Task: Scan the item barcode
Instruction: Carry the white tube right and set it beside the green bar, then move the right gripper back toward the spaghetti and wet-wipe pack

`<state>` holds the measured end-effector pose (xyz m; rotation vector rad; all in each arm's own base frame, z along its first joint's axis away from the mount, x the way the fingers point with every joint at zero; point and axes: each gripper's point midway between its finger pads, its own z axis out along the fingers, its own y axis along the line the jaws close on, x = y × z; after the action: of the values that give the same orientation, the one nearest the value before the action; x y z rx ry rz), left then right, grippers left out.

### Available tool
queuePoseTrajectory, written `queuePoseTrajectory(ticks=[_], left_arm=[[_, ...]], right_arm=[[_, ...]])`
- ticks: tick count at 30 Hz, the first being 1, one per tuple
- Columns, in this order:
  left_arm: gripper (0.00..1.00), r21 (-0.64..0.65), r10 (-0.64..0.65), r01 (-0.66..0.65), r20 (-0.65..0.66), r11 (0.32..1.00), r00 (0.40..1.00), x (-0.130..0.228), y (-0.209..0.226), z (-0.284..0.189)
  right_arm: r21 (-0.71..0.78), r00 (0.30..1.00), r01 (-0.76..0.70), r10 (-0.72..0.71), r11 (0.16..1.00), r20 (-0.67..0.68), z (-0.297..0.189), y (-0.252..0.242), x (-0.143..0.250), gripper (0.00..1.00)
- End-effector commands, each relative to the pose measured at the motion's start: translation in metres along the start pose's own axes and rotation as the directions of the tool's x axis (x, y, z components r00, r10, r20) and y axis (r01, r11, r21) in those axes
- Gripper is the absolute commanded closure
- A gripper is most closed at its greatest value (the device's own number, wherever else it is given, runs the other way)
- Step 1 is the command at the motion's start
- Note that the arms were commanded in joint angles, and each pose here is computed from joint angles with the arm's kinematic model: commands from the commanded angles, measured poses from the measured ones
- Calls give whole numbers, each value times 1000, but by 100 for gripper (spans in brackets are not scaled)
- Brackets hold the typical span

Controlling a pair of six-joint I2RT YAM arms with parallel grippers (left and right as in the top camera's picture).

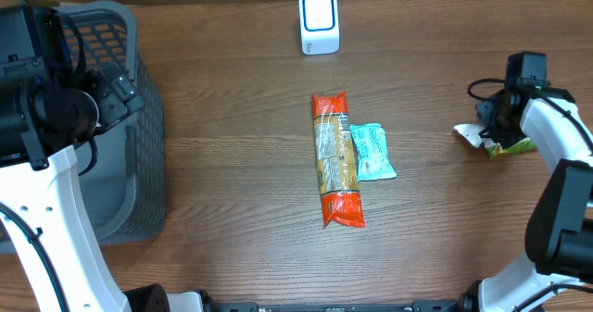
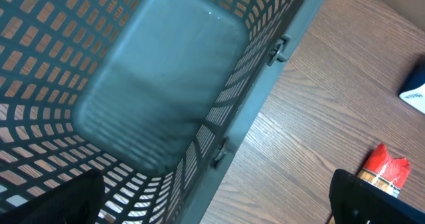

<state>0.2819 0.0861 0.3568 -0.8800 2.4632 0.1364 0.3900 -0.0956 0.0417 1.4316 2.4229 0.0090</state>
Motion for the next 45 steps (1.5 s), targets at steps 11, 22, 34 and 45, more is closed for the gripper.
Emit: queuePoseTrajectory(ticks=[11,22,34,45], left_arm=[[1,-15,7,-7,6,1000,1000,-2,3,1],[0,-15,7,-7,6,1000,1000,-2,3,1],[1,-16,7,-7,4,1000,1000,-2,3,1],[0,-16,8,-7,4,1000,1000,-2,3,1]], right_arm=[[-283,916,343,-386,896,-112,-62,51,17,33],[-630,675,492,-720,600,-159,-154,105,111,18],[-525,502,641,-823,560,-265,-97,95,247,29],[-281,377,888,-926,365,-12,-95,106,294,32]])
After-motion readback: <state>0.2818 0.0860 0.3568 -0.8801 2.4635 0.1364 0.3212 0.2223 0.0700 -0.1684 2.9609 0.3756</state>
